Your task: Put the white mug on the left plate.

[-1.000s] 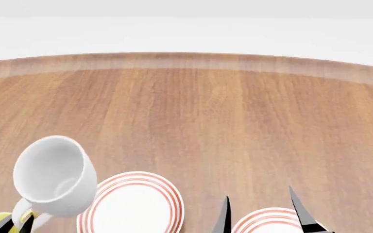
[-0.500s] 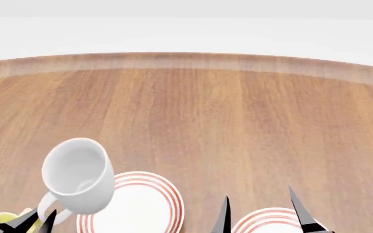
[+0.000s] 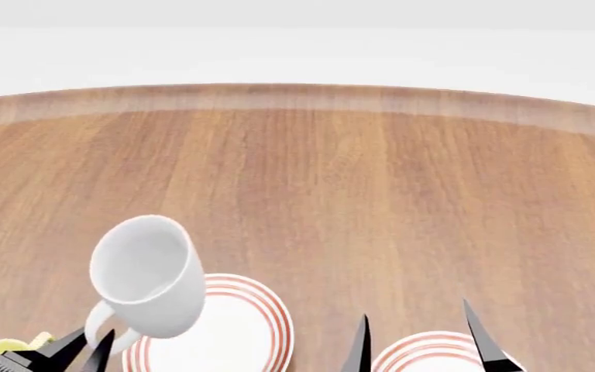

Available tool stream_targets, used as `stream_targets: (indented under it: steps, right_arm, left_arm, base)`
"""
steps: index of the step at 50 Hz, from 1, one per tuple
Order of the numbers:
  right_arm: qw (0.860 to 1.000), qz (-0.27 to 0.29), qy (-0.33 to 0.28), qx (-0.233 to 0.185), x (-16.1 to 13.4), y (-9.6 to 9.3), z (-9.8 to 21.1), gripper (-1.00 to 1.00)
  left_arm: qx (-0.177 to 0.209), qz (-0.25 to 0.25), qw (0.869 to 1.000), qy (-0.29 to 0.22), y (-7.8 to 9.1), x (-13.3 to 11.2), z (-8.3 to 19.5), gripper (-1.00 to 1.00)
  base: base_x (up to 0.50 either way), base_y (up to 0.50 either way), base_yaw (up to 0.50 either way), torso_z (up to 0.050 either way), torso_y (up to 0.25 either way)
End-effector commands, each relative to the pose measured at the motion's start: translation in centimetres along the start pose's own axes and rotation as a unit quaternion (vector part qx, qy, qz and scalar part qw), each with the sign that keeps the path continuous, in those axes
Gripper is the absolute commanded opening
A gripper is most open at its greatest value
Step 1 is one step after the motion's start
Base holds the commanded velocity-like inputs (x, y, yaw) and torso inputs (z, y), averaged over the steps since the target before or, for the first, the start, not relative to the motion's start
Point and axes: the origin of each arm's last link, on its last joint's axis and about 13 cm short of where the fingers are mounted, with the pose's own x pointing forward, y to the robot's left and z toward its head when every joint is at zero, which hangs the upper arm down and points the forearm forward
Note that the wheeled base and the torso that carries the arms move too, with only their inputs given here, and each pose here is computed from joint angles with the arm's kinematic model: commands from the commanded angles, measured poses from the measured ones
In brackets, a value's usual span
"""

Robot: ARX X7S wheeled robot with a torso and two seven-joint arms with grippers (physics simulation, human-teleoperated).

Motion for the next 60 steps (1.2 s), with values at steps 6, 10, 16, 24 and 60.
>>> stream_targets:
  steps: [6, 10, 16, 24, 60]
  right_arm:
    - [1.000, 0.000, 0.002, 0.002, -0.1, 0.1, -0.3, 1.00]
    - [1.000, -0.001, 0.001, 0.001, -0.1, 0.0, -0.1, 1.00]
    - [1.000, -0.003, 0.000, 0.001, -0.2, -0.1, -0.1, 1.00]
    - [1.000, -0.004, 0.000, 0.002, -0.2, -0.2, 0.0, 1.00]
    - [1.000, -0.009, 0.001, 0.006, -0.4, -0.4, -0.3, 1.00]
  left_arm:
    - [-0.024, -0.001, 1.000, -0.018, -0.8, 0.4, 0.4, -1.00]
    - [-0.026, 0.002, 0.999, -0.018, -0.8, 0.5, 0.5, -1.00]
    - [-0.028, 0.001, 0.999, -0.019, -0.9, 0.8, 0.7, -1.00]
    - [-0.029, 0.007, 0.999, -0.014, -0.7, 1.3, 0.4, -1.00]
    - [-0.022, 0.000, 1.000, 0.009, -2.1, 3.3, -1.3, -1.00]
  base:
    - [0.00, 0.00, 0.00, 0.000, 0.000]
    - [0.00, 0.00, 0.00, 0.000, 0.000]
    - [0.00, 0.00, 0.00, 0.000, 0.000]
    - [0.00, 0.00, 0.00, 0.000, 0.001]
    - [0.00, 0.00, 0.00, 0.000, 0.000]
